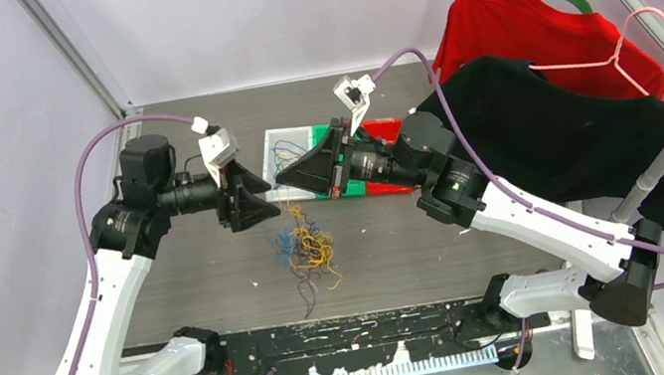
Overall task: Untangle the cables
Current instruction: Untie the cable.
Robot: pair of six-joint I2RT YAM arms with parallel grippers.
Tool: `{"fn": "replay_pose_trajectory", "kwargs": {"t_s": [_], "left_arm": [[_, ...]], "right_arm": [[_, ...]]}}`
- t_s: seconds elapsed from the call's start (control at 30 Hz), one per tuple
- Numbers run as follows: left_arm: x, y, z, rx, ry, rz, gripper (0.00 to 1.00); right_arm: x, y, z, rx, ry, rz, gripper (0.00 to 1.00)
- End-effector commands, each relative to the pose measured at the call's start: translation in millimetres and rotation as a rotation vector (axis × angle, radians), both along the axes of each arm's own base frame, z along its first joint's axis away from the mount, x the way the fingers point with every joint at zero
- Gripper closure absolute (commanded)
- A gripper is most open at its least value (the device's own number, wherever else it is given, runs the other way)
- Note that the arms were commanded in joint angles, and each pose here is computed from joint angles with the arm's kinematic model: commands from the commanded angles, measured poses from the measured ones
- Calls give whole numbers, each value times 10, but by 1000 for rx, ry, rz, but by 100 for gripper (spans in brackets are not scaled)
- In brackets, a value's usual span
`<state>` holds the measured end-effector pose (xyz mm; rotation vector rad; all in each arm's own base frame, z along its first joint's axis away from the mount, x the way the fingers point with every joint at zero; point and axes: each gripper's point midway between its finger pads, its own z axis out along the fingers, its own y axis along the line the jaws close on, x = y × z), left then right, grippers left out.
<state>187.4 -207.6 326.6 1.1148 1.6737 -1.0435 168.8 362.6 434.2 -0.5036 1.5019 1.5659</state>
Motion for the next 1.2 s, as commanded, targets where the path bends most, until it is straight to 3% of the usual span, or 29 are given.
{"fn": "replay_pose_trajectory", "kwargs": {"t_s": [0.0, 0.23, 0.4, 0.77, 0.93, 1.17], "left_arm": [[80, -63, 415, -103, -94, 29, 44], [79, -121, 400, -136, 3, 20, 46], [-201, -192, 439, -183, 89, -137, 40], [-570, -195, 255, -155, 40, -296, 47], [-705, -289, 256, -164, 20, -343, 45], [-615, -330, 261, -189, -5, -223, 49]], "right_arm": [[-211, -35, 338, 92, -62, 104, 99], [-316, 46, 204, 79, -33, 202, 99], [-323, 73, 152, 74, -22, 219, 99], [-275, 107, 137, 66, -17, 217, 99], [-197, 157, 93, 58, -1, 195, 99], [-67, 203, 7, 41, 10, 142, 99]]}}
